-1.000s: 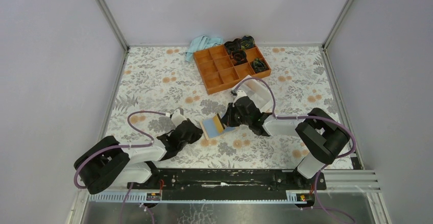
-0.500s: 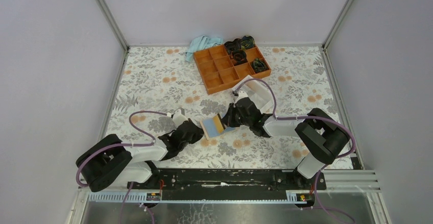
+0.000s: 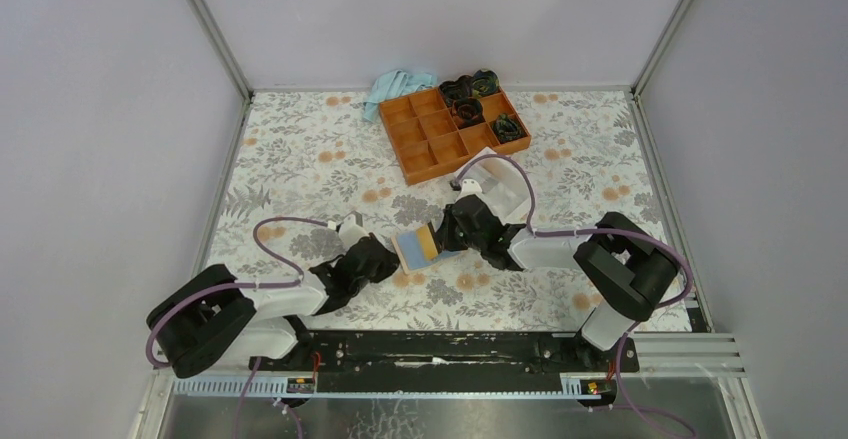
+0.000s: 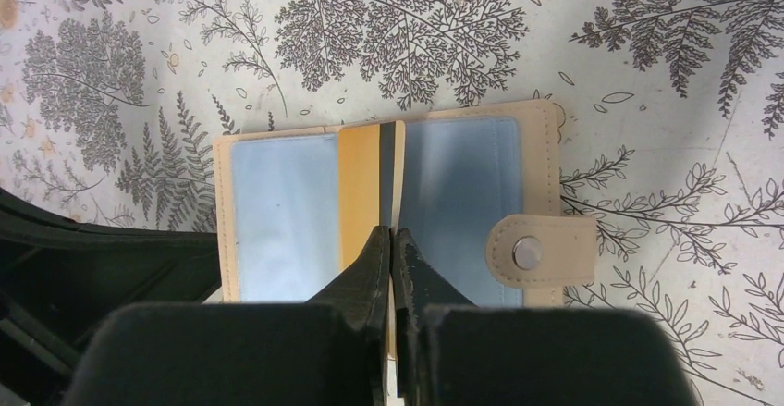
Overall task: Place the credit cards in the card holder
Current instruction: Insert the credit card into the card holder.
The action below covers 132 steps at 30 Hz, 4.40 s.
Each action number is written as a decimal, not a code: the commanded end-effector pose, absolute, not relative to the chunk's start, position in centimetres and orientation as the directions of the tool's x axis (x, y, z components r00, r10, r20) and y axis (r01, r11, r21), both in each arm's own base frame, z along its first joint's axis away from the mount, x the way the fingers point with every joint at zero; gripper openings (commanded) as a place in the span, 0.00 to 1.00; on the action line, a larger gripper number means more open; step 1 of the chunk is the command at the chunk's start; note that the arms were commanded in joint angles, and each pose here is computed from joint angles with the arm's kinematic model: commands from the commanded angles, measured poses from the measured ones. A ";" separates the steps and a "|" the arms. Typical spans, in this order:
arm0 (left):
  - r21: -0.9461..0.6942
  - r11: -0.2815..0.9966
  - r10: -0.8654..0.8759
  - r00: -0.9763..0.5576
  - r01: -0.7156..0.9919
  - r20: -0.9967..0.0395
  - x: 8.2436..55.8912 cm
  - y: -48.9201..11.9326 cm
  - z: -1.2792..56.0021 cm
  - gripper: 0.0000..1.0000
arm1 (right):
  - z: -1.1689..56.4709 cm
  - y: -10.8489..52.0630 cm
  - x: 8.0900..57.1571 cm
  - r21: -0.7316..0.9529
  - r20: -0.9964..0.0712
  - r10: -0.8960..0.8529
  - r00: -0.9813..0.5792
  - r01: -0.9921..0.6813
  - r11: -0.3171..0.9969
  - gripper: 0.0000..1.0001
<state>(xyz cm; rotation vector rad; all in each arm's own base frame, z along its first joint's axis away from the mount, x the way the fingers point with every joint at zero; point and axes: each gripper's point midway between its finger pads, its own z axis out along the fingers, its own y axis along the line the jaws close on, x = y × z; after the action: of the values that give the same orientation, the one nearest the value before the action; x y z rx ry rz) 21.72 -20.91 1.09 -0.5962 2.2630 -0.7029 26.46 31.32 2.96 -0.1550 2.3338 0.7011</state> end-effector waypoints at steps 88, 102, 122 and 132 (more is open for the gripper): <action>-0.432 0.847 -0.506 -0.719 -0.309 -0.477 17.0 -15.3 -2.1 0.00 | -4.4 29.1 20.7 0.281 -0.459 -0.169 -0.872 -0.323 0.904 0.00; -0.409 0.867 -0.480 -0.695 -0.284 -0.535 17.5 -15.9 2.2 0.00 | -4.4 29.5 20.9 0.288 -0.458 -0.159 -0.874 -0.315 0.904 0.00; -0.411 0.874 -0.470 -0.658 -0.257 -0.588 19.9 -18.2 3.5 0.00 | -3.6 29.8 20.9 0.303 -0.472 -0.158 -0.867 -0.328 0.895 0.00; -0.456 0.855 -0.500 -0.621 -0.245 -0.604 20.7 -18.5 5.1 0.00 | -3.8 29.8 20.8 0.310 -0.468 -0.158 -0.869 -0.329 0.892 0.00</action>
<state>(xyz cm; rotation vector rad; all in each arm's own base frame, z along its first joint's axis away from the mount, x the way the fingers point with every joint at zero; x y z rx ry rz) 19.46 -18.22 3.83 -0.5222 2.3378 -0.4052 24.38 34.08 1.44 -0.2718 2.4136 0.7594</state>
